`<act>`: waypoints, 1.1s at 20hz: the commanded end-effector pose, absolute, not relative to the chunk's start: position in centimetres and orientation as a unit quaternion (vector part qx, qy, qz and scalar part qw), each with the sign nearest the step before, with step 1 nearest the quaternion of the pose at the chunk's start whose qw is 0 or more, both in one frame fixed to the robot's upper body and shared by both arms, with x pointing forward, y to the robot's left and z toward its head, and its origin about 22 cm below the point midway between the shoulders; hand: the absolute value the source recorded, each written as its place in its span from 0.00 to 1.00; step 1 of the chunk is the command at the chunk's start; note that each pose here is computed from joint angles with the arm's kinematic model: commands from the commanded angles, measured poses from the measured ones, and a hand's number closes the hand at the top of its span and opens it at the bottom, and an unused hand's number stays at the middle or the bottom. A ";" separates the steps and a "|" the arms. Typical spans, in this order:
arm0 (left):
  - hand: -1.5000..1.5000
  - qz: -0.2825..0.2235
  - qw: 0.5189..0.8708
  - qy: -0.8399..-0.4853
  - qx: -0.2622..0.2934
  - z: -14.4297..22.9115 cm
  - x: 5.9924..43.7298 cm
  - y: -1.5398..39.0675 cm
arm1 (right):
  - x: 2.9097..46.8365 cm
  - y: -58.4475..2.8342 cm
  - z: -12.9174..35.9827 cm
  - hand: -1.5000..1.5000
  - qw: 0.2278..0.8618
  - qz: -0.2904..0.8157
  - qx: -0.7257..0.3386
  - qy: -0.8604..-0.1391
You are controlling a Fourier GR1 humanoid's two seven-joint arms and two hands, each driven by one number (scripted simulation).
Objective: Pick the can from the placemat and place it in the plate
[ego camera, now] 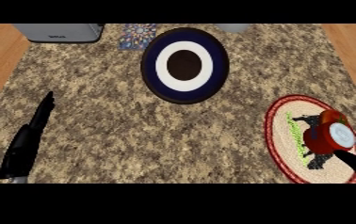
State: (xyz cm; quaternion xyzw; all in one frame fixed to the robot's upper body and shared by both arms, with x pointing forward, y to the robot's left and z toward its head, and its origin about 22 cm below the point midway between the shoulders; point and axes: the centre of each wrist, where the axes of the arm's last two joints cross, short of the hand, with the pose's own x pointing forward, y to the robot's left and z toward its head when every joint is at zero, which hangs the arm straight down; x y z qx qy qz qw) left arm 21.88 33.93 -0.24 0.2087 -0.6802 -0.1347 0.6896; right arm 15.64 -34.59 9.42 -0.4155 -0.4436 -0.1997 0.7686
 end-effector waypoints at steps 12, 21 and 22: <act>0.50 -0.133 0.692 -0.678 0.211 -1.1 21.0 33.2 | 19.4 -36.8 5.9 0.00 0.847 -0.105 -0.357 -0.380; 0.50 -0.135 0.685 -0.683 0.217 -1.6 20.7 34.1 | 20.7 -37.6 4.6 0.00 0.866 -0.085 -0.322 -0.374; 0.50 -0.129 0.689 -0.678 0.220 -1.3 20.9 34.5 | 19.7 -37.7 4.3 0.00 0.865 -0.085 -0.323 -0.374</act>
